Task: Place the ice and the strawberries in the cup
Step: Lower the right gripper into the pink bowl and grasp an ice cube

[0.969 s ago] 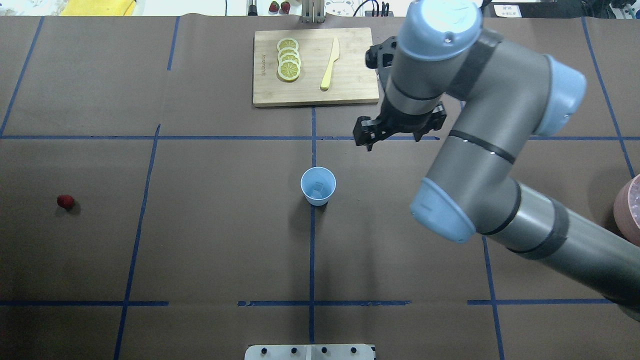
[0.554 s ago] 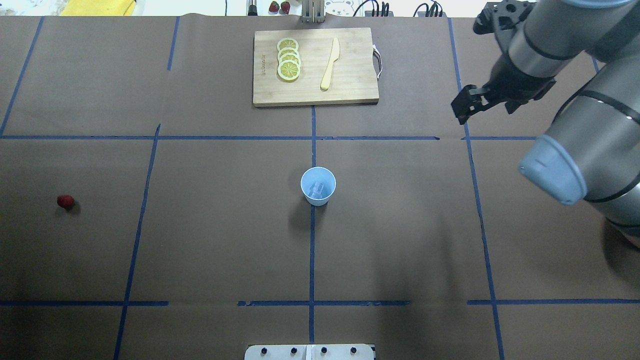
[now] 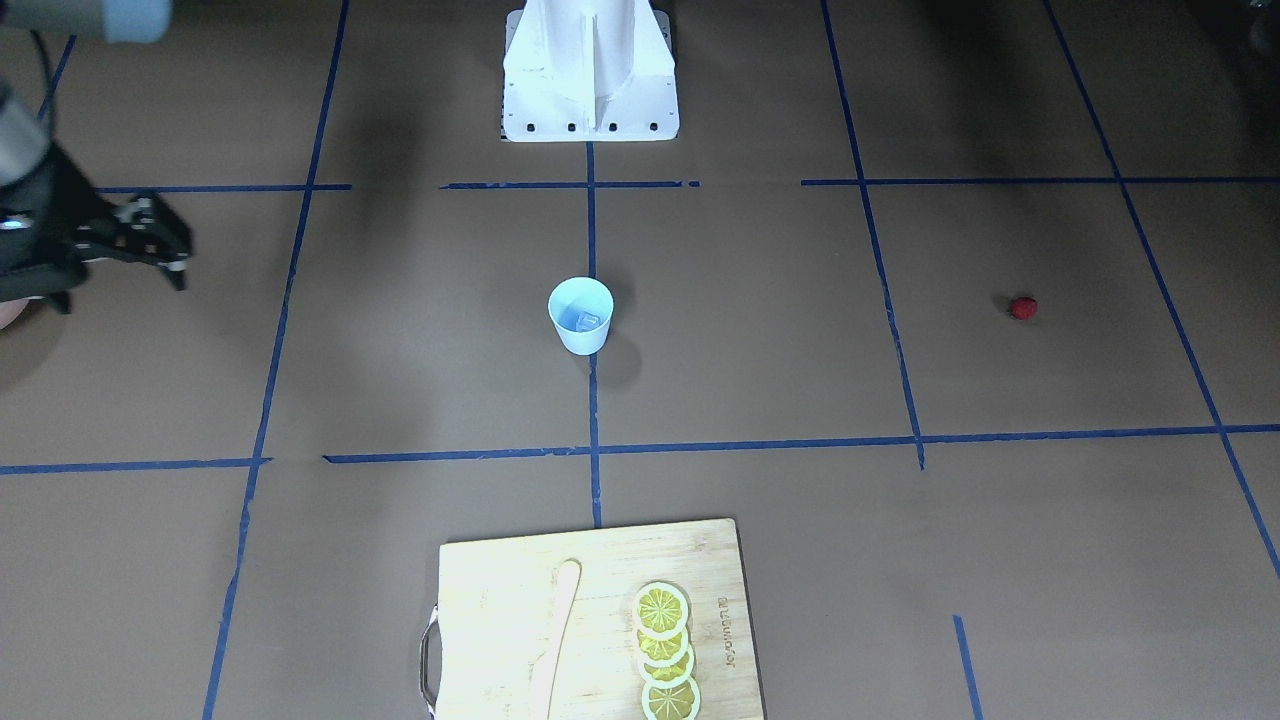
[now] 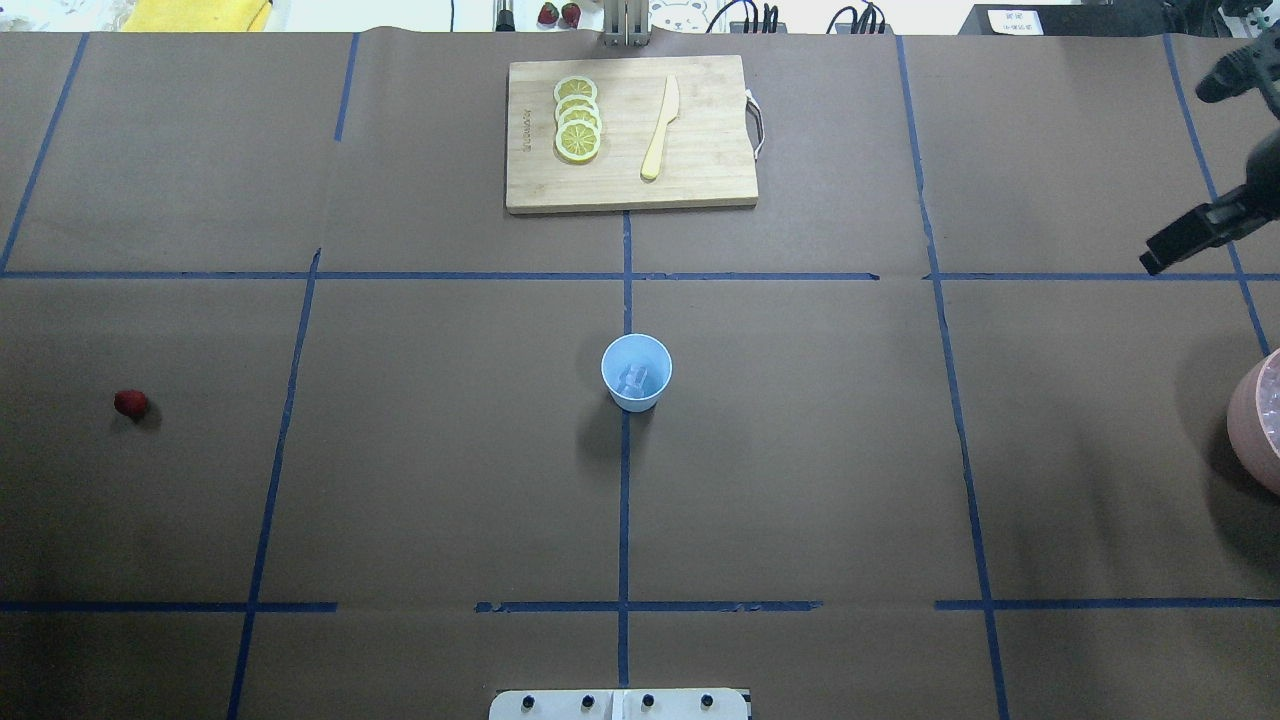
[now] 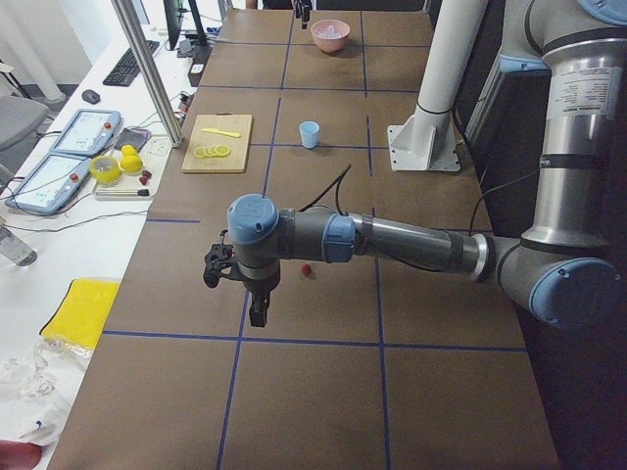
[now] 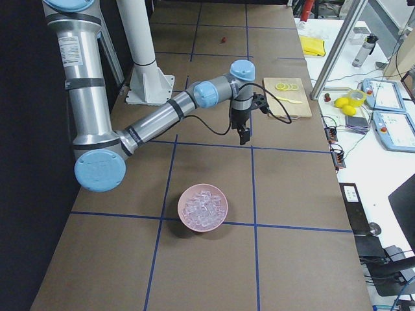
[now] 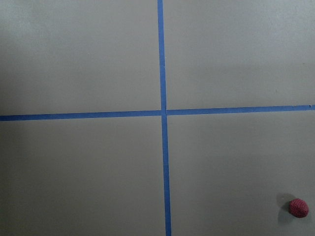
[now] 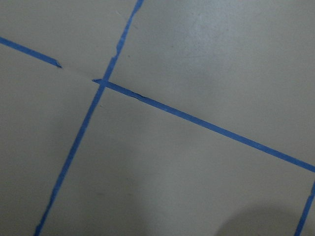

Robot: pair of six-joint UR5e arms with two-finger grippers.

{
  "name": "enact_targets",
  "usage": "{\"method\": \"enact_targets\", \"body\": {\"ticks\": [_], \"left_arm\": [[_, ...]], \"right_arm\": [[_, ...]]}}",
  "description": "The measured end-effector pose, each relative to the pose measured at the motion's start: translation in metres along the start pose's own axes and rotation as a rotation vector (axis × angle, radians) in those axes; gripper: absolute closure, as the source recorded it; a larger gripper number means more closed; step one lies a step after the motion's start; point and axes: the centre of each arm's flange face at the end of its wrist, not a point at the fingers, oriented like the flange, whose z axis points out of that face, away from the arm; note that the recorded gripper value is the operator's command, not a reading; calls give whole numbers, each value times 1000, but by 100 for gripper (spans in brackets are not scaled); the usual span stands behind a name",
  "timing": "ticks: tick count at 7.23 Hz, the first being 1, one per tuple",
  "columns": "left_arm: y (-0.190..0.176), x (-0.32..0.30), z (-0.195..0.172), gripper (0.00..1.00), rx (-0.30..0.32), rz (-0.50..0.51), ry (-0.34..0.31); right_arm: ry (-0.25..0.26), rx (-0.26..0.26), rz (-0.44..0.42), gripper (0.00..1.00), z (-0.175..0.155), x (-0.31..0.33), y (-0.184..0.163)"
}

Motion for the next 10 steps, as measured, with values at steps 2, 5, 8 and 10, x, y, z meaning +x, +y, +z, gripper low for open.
{"method": "enact_targets", "body": {"ticks": [2, 5, 8, 10], "left_arm": [[1, 3, -4, 0, 7, -4, 0], [9, 8, -9, 0, 17, -16, 0], [14, 16, -17, 0, 32, -30, 1], [15, 19, -19, 0, 37, -27, 2]], "right_arm": [[8, 8, -52, 0, 17, 50, 58], [32, -41, -114, 0, 29, 104, 122], [33, -55, -126, 1, 65, 142, 170], [32, -49, -123, 2, 92, 164, 192]]}}
